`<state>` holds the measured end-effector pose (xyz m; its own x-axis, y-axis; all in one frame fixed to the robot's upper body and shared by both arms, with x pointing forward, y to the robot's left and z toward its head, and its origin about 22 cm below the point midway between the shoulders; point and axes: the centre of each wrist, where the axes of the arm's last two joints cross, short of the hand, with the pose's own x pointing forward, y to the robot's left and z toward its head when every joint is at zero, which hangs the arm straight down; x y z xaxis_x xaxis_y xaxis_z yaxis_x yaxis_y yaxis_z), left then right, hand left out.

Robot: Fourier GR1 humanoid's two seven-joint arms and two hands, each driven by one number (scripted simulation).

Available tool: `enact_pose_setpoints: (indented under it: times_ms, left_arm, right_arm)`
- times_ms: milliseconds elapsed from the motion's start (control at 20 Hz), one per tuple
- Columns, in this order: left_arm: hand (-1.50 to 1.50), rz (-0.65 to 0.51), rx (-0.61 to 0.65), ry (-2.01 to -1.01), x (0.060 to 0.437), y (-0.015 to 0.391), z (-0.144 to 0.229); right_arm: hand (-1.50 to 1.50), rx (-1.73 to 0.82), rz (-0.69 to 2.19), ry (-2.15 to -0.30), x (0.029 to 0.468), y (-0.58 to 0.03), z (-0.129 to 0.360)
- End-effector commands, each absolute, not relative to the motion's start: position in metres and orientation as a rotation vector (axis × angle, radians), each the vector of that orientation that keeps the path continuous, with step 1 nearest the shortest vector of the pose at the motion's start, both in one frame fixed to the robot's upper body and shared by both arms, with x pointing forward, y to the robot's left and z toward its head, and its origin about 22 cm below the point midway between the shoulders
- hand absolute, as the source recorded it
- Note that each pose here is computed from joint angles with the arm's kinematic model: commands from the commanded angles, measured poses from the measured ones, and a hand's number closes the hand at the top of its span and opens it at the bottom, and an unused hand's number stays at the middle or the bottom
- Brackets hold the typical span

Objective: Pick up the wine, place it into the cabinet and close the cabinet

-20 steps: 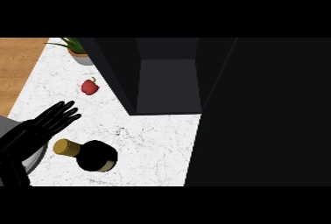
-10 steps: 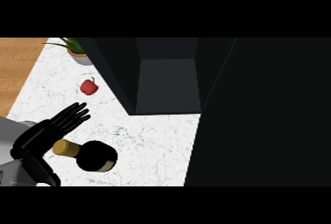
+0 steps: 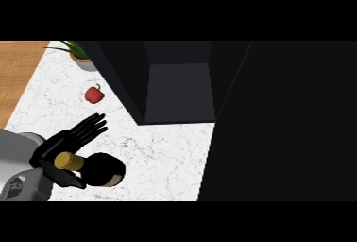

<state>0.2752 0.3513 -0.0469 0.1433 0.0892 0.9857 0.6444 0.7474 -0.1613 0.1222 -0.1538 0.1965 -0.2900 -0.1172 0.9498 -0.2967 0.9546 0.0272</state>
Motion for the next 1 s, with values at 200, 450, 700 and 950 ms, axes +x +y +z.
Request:
enact_pose_setpoints:
  times_ms: [200, 450, 700, 950]
  left_arm:
    - [-1.50, -0.432, -0.868, -1.348, 0.277, 0.339, -0.076]
    - [-1.50, -0.454, -0.866, -1.343, 0.255, 0.340, -0.088]
    - [-1.50, -0.428, -0.883, -1.385, 0.268, 0.330, -0.089]
    - [1.50, -0.380, -0.911, -1.396, 0.267, 0.343, -0.090]
  right_arm:
    - [-1.50, 0.290, 0.163, -1.948, 0.094, -0.170, 0.212]
    - [-1.50, 0.283, 0.152, -1.933, 0.092, -0.171, 0.212]
    - [-1.50, 0.285, 0.181, -1.933, 0.095, -0.168, 0.211]
    - [-1.50, 0.285, 0.183, -1.949, 0.097, -0.170, 0.212]
